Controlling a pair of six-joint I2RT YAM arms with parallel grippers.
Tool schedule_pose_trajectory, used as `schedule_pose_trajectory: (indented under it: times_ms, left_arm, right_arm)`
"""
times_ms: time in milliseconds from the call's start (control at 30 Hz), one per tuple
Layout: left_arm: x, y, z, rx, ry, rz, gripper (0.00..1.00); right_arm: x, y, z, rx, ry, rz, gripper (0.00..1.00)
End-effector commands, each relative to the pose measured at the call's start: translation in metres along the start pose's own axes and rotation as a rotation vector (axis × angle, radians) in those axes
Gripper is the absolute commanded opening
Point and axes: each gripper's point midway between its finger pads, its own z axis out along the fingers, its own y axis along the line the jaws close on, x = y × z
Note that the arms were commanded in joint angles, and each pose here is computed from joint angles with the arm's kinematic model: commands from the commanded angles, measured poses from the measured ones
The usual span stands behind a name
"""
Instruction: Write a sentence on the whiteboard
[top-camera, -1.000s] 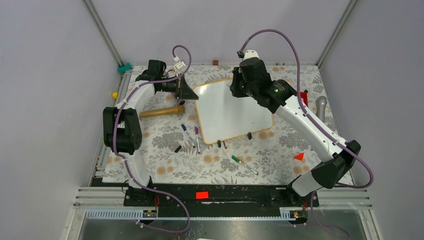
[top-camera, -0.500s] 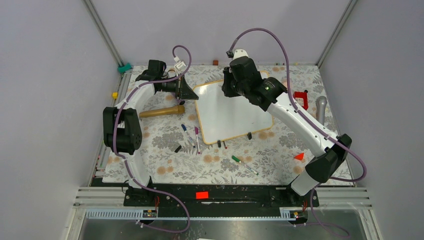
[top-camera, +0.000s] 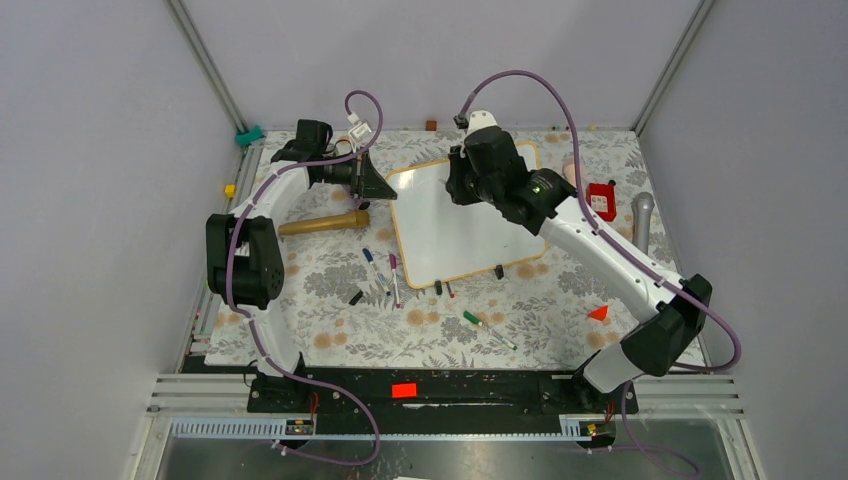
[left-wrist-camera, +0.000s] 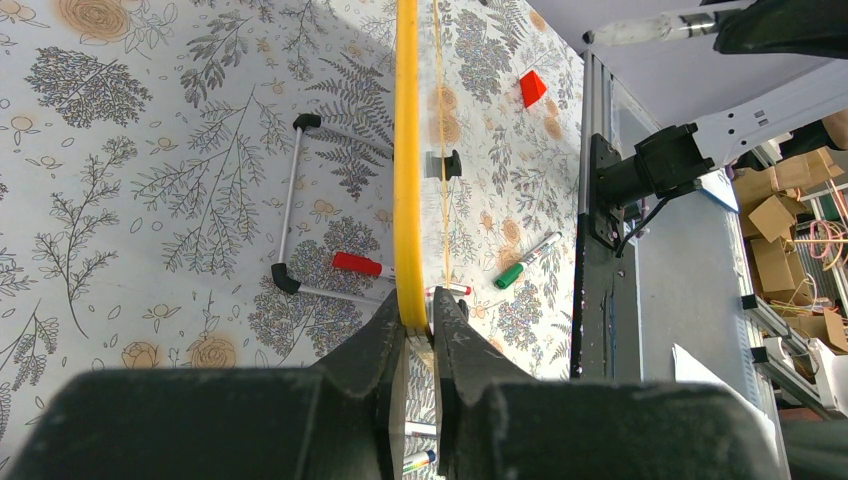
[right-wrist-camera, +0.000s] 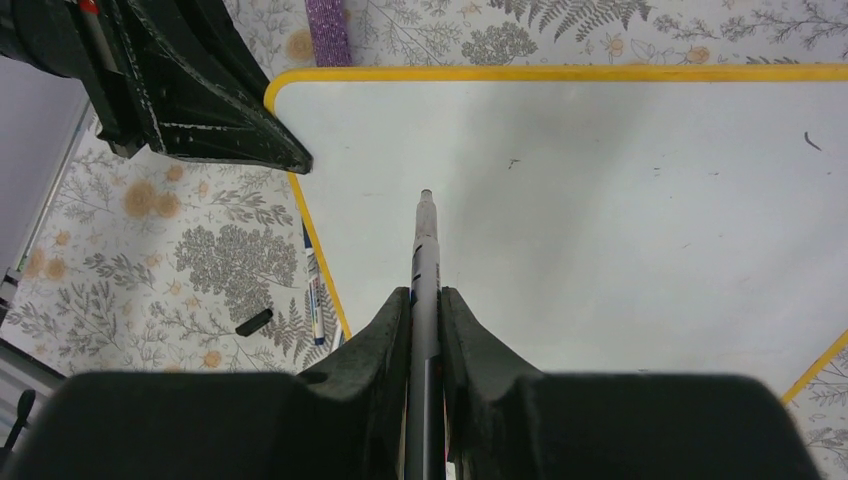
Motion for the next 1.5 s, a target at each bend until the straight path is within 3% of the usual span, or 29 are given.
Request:
schedule_pose_trajectory:
  times_ms: [0, 433, 633, 1033, 1467]
  left_arm:
    - [0.037, 0.01, 0.017, -0.043, 0.103, 0.006, 0.0]
    - [0.041, 0.009, 0.017, -0.035, 0.105, 0.016, 0.0]
    - [0.042, 0.01, 0.018, -0.032, 0.106, 0.008, 0.0]
    - [0.045, 0.01, 0.018, -0.031, 0.107, 0.003, 0.0]
    - [0.045, 0.012, 0.019, -0.027, 0.108, -0.001, 0.0]
  right_arm:
    - [-0.033, 0.01, -0.018, -0.053, -0.144, 0.013, 0.0]
    - [-0.046, 0.008, 0.002, 0.012, -0.141, 0.016, 0.0]
    - [-0.051, 0.031, 0.005, 0.005, -0.117, -0.101, 0.0]
    - [-0.031, 0.058, 0.032, -0.091, -0.057, -0.14, 0.0]
    - [-0.022, 0.061, 0.053, -0.083, -0.03, -0.148, 0.0]
